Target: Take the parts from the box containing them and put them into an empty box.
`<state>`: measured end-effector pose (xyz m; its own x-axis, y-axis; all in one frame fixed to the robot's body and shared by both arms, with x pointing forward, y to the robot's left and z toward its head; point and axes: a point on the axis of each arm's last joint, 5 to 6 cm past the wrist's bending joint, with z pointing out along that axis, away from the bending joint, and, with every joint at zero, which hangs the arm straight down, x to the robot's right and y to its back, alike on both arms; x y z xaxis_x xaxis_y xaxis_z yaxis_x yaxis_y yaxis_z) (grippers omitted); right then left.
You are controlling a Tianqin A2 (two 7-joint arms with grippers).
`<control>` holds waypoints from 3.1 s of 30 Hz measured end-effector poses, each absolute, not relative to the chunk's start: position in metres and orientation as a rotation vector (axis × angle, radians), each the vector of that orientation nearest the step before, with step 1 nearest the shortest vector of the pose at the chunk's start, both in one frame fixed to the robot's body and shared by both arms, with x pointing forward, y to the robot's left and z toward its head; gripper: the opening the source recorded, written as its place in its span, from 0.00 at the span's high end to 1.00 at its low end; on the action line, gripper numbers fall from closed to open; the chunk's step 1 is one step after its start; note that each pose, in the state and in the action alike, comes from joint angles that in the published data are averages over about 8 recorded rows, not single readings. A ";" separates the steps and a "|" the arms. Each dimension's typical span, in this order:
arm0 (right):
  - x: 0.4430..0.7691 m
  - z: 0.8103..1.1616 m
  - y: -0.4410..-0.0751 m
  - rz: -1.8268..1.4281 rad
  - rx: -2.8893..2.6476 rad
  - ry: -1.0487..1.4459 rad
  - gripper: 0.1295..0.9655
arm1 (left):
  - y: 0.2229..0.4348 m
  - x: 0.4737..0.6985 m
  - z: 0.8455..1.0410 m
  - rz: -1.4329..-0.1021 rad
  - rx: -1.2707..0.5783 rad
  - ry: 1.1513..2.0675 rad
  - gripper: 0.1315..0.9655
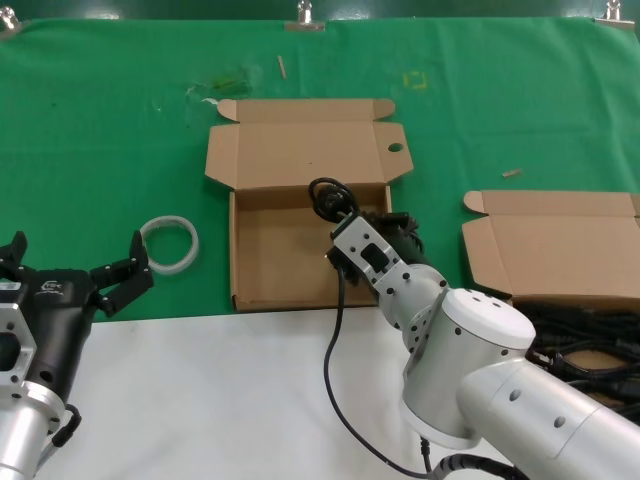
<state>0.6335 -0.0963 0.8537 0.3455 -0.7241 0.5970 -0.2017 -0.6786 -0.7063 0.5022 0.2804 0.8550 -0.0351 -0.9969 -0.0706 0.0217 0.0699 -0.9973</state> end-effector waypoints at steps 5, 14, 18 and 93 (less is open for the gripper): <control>0.636 0.853 -0.097 -1.308 -2.081 0.798 0.92 | 0.280 0.502 0.855 -1.193 -1.125 1.253 0.00; 0.643 0.851 -0.104 -1.300 -2.071 0.776 0.92 | 0.280 0.502 0.855 -1.193 -1.125 1.253 0.00; 0.646 0.851 -0.107 -1.295 -2.066 0.769 0.92 | 0.280 0.502 0.855 -1.193 -1.125 1.253 0.00; 0.632 0.869 -0.087 -1.205 -1.963 0.734 0.66 | 0.280 0.502 0.855 -1.193 -1.125 1.253 0.00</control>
<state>0.6316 -0.0874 0.8691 0.4039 -0.7616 0.5068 -0.1008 -0.5877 -0.8028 0.5022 0.2804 0.8550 -0.0351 -0.9969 -0.0706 0.0217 0.0699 -0.9973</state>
